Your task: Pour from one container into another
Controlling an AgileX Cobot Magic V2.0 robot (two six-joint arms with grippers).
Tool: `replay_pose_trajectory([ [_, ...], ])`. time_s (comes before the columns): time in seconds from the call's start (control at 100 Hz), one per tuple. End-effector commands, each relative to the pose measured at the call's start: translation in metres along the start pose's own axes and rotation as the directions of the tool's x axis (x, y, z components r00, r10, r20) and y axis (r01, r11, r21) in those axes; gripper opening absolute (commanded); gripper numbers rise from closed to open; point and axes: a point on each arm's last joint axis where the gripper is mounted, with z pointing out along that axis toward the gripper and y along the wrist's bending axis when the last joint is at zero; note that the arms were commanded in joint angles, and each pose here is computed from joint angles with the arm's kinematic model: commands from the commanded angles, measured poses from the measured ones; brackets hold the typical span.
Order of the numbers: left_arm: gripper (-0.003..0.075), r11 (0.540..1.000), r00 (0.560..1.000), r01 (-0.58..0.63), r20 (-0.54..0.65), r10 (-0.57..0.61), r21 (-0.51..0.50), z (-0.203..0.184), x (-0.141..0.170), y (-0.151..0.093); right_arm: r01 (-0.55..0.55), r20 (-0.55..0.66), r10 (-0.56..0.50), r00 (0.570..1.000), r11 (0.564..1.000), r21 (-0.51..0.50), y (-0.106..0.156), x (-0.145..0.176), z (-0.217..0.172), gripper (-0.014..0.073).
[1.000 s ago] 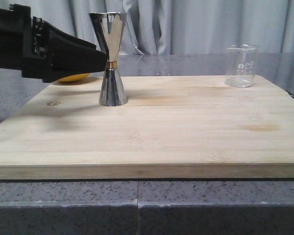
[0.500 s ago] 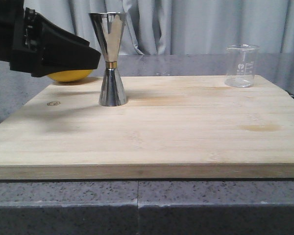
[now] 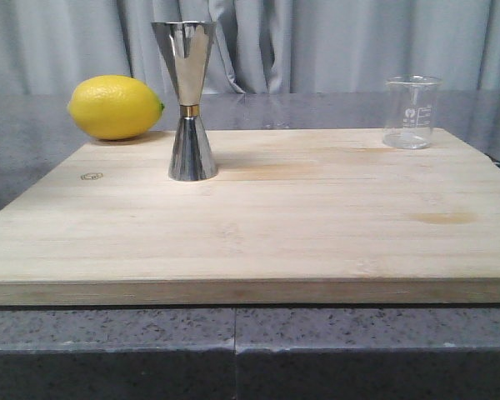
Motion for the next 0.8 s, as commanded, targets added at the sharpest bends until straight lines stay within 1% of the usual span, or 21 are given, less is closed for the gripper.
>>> replay_pose_trajectory([
  [0.0, 0.039, 0.997, 0.981, 0.035, 0.191, -0.023, -0.062, -0.018, -0.038, 0.0, -0.013, 0.054, 0.01, 0.998, 0.998, 0.059, -0.008, -0.019, -0.003, 0.0468],
  [0.12, 0.039, 0.985, 0.96, 0.063, 0.278, -0.016, -0.159, -0.036, -0.056, 0.002, -0.008, 0.032, 0.003, 0.999, 0.988, 0.152, -0.019, -0.026, -0.004, 0.0468],
  [0.19, 0.039, 0.97, 0.954, 0.081, 0.3, -0.009, -0.231, -0.045, -0.064, 0.002, 0.001, 0.033, -0.008, 0.999, 0.979, 0.204, -0.024, -0.033, -0.007, 0.0468],
  [0.28, 0.039, 0.942, 0.954, 0.085, 0.299, 0.017, -0.323, -0.058, -0.073, 0.0, 0.012, 0.053, -0.026, 0.998, 0.966, 0.259, -0.028, -0.046, -0.015, 0.0468],
  [0.38, 0.039, 0.906, 0.955, 0.081, 0.292, 0.049, -0.415, -0.073, -0.082, -0.006, 0.018, 0.067, -0.044, 0.997, 0.936, 0.352, -0.034, -0.06, -0.028, 0.0468],
  [0.47, 0.039, 0.867, 0.945, 0.111, 0.321, 0.059, -0.486, -0.088, -0.092, -0.013, 0.015, 0.074, -0.053, 0.996, 0.896, 0.443, -0.039, -0.07, -0.043, 0.0468],
  [0.55, 0.039, 0.822, 0.935, 0.155, 0.349, 0.056, -0.548, -0.103, -0.099, -0.019, 0.015, 0.085, -0.066, 0.994, 0.866, 0.501, -0.039, -0.077, -0.057, 0.0468],
  [0.62, 0.039, 0.793, 0.932, 0.157, 0.353, 0.078, -0.589, -0.115, -0.103, -0.027, 0.015, 0.106, -0.084, 0.991, 0.846, 0.533, -0.037, -0.082, -0.071, 0.0468],
  [0.79, 0.039, 0.759, 0.92, 0.152, 0.371, 0.125, -0.634, -0.137, -0.104, -0.05, 0.014, 0.183, -0.144, 0.973, 0.82, 0.572, -0.025, -0.094, -0.105, 0.0468],
])
